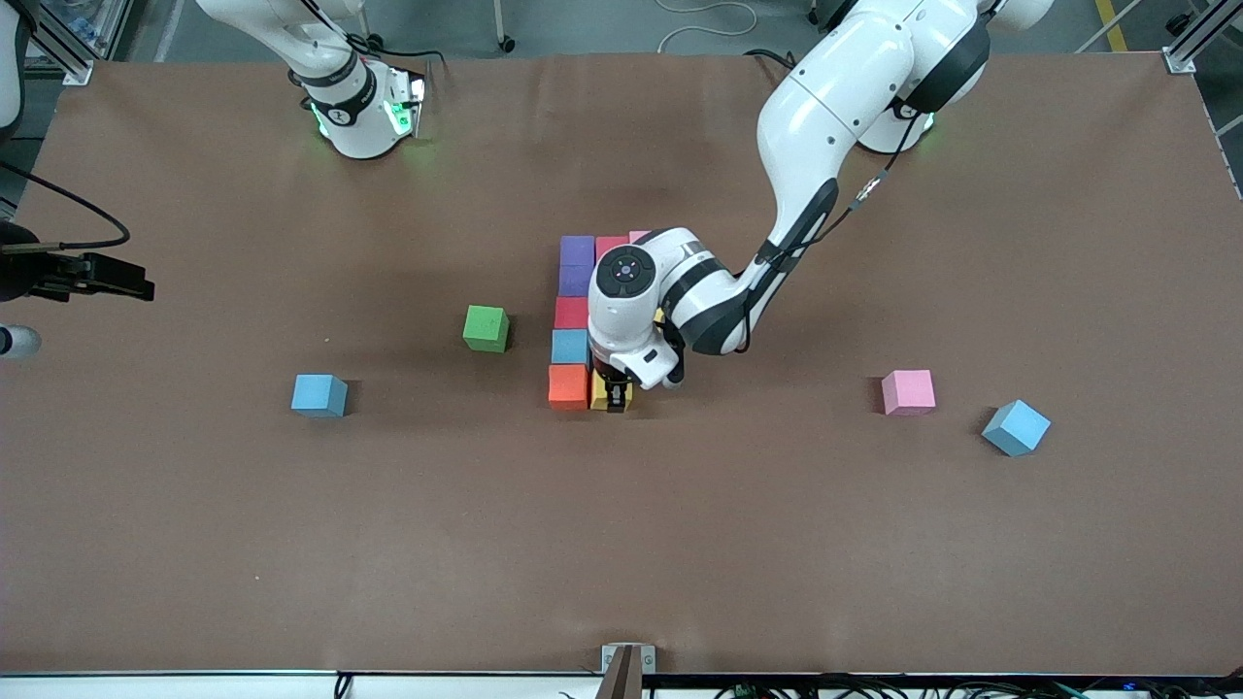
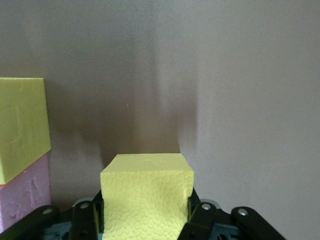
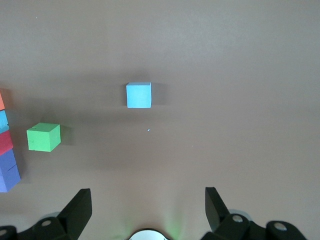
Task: Arrange 11 blocks into digit 3
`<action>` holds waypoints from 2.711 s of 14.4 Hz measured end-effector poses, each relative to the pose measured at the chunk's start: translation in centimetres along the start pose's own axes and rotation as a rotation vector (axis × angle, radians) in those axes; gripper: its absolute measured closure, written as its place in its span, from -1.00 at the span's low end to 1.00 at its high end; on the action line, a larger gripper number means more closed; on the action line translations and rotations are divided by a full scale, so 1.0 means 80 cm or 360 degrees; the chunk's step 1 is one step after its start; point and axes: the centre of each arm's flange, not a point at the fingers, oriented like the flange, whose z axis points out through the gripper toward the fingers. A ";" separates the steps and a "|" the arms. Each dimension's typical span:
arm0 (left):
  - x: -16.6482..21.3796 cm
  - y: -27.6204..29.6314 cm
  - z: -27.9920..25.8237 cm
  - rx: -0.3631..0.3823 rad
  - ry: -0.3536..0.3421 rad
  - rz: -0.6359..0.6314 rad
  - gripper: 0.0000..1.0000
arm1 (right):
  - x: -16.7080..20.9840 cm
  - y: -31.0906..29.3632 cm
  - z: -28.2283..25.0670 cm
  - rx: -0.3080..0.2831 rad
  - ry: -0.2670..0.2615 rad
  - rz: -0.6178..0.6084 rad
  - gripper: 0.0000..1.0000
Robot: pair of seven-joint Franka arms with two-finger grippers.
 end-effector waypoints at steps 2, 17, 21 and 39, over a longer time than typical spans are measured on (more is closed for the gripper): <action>-0.002 -0.002 0.000 0.0001 0.0000 0.0004 -0.14 | -0.001 0.009 -0.002 0.0004 0.0033 0.0017 -1.00; -0.002 -0.002 0.000 0.0001 0.0002 0.0004 -0.14 | -0.028 0.013 -0.014 0.0019 0.0097 0.0021 -1.00; -0.002 -0.001 0.000 0.0002 0.0003 0.0003 -0.14 | -0.032 0.006 -0.014 0.0021 0.0065 0.0006 -1.00; 0.000 0.001 0.000 0.0004 0.0015 0.0000 -0.14 | -0.118 0.003 -0.064 0.0033 0.0242 -0.0006 -1.00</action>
